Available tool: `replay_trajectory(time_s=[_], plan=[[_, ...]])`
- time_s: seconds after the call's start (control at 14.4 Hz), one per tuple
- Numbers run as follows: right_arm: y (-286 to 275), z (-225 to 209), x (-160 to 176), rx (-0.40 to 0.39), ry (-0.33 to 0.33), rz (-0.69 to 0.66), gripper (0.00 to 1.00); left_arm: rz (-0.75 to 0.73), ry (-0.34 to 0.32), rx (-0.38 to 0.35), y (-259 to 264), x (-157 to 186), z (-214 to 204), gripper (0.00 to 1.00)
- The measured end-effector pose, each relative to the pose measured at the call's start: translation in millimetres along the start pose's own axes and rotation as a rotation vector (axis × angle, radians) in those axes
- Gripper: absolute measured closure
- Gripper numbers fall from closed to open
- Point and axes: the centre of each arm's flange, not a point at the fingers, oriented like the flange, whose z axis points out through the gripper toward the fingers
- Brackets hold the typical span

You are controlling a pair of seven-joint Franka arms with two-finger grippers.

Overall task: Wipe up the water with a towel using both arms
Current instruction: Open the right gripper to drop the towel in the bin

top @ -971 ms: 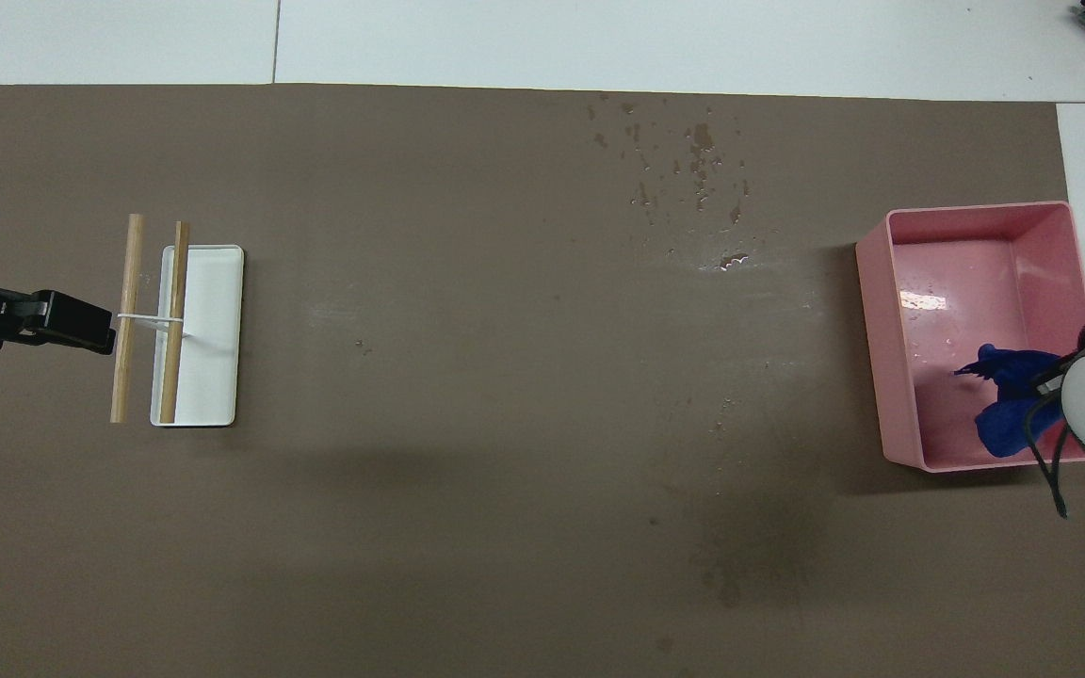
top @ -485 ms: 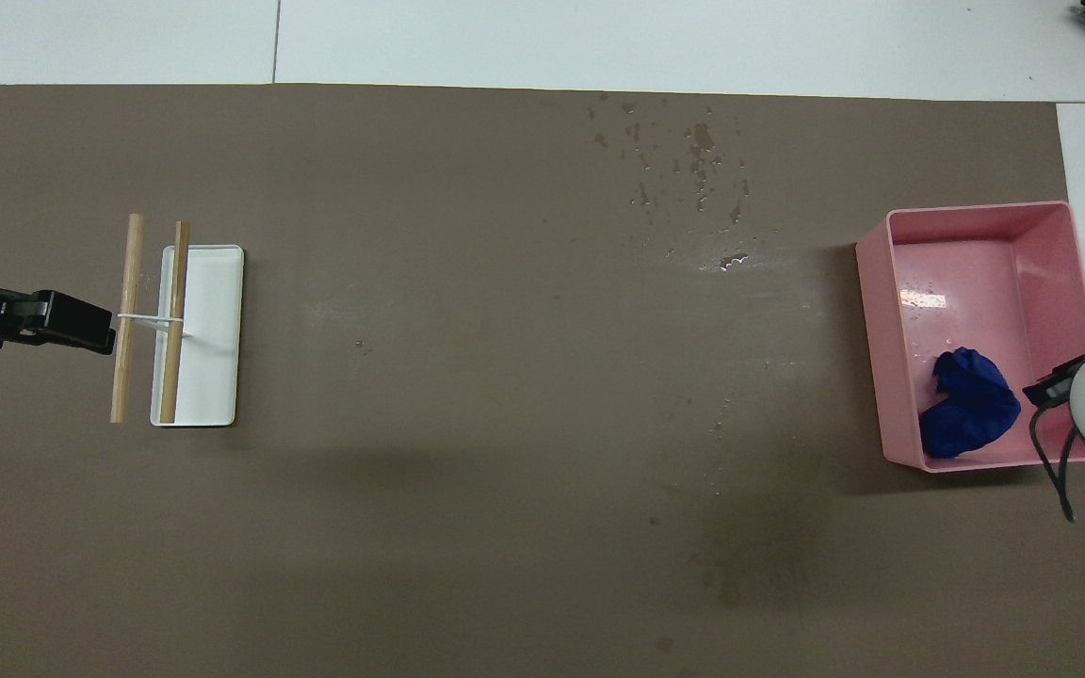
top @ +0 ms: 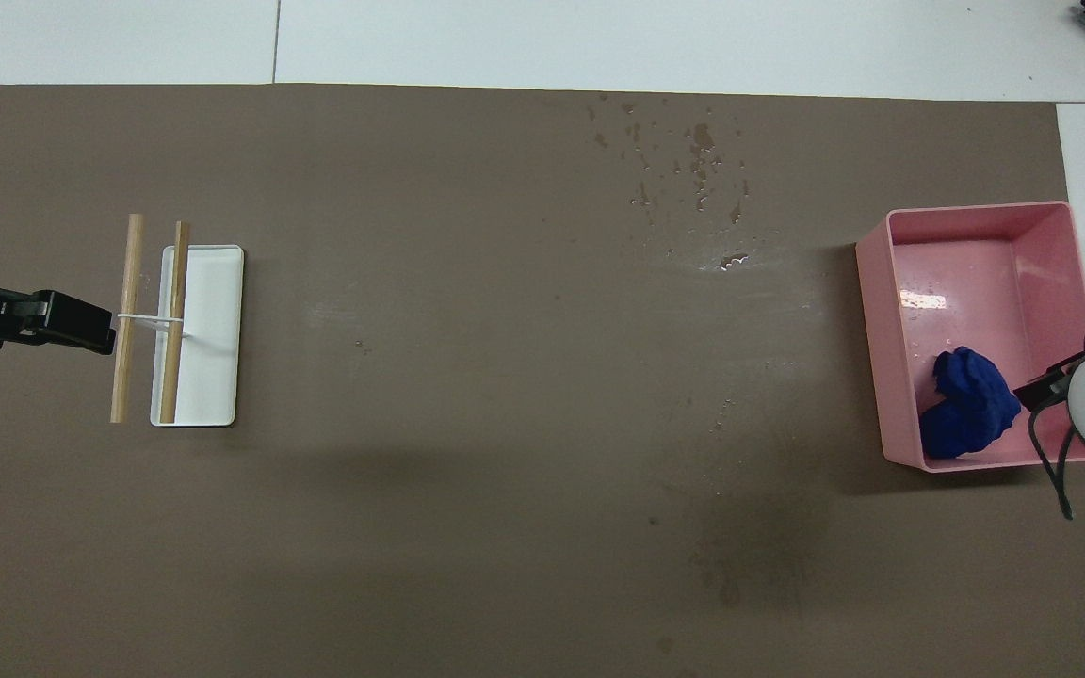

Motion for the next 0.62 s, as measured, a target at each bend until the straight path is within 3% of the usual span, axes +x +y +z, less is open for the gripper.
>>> replay_trajectory(time_s=[0.35,0.62], plan=[[-26.4,-60.5,17.2,0.026,0.032,0.052,0.0,0.0,0.0,0.0,0.0,0.0,0.0,0.0],[-49.0,-125.7,26.9,0.047,0.114,0.102,0.0,0.0,0.0,0.0,0.0,0.0,0.0,0.0]])
